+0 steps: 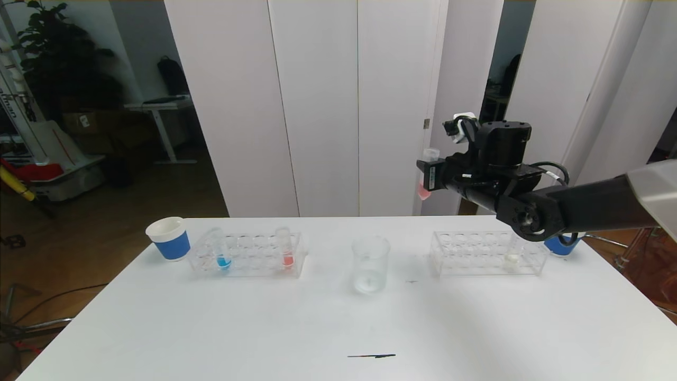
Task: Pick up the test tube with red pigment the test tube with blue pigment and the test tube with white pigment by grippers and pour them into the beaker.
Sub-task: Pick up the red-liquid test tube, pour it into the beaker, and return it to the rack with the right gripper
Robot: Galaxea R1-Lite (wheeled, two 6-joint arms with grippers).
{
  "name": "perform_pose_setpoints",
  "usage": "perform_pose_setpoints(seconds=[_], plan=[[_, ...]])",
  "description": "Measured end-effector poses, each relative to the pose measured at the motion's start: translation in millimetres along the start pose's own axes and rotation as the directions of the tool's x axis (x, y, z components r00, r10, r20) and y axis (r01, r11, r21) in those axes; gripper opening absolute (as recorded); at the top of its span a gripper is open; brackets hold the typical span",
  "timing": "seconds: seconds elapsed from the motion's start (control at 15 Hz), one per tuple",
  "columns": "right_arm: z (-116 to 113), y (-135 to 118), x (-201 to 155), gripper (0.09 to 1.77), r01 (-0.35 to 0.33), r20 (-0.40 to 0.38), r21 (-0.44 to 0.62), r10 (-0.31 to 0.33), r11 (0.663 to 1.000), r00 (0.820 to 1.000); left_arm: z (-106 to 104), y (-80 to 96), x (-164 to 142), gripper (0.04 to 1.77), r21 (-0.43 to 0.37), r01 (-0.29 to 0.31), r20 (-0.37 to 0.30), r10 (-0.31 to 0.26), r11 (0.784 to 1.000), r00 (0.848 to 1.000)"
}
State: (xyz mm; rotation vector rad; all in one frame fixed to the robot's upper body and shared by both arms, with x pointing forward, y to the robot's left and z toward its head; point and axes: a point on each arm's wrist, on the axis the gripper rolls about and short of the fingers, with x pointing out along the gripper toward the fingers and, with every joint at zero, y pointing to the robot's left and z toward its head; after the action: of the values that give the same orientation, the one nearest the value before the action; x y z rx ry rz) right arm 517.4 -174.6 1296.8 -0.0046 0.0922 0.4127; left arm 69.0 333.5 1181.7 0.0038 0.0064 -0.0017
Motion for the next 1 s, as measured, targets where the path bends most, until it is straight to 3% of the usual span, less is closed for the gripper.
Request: perform_pose_setpoints(seconds=[0.2,0.27,0.4,0.73,1.0], plan=[[3,3,1,0.59,-0.154,0.012,-0.056,0.155,0.987,0.988,0,0.0,0,1.74,0.0,0.0,0.0,0.0,1.0,1.0],[4,4,1,0.59,-0.216,0.014,-0.092,0.219,0.972,0.976,0,0.0,0,1.74,0.0,0.0,0.0,0.0,1.0,1.0],[3,6,1,0.59,-0.276,0.01,-0.218,0.285,0.936,0.958,0,0.0,0,1.74,0.0,0.0,0.0,0.0,1.0,1.0],[-6,14,3,0.59,-0.284,-0.002,-0.456,0.318,0.844,0.948,0,0.0,0,1.74,0.0,0.0,0.0,0.0,1.0,1.0],[-5,21,3,0.59,-0.217,0.125,-0.552,0.337,0.805,0.933,0,0.0,0,1.74,0.0,0.0,0.0,0.0,1.0,1.0]])
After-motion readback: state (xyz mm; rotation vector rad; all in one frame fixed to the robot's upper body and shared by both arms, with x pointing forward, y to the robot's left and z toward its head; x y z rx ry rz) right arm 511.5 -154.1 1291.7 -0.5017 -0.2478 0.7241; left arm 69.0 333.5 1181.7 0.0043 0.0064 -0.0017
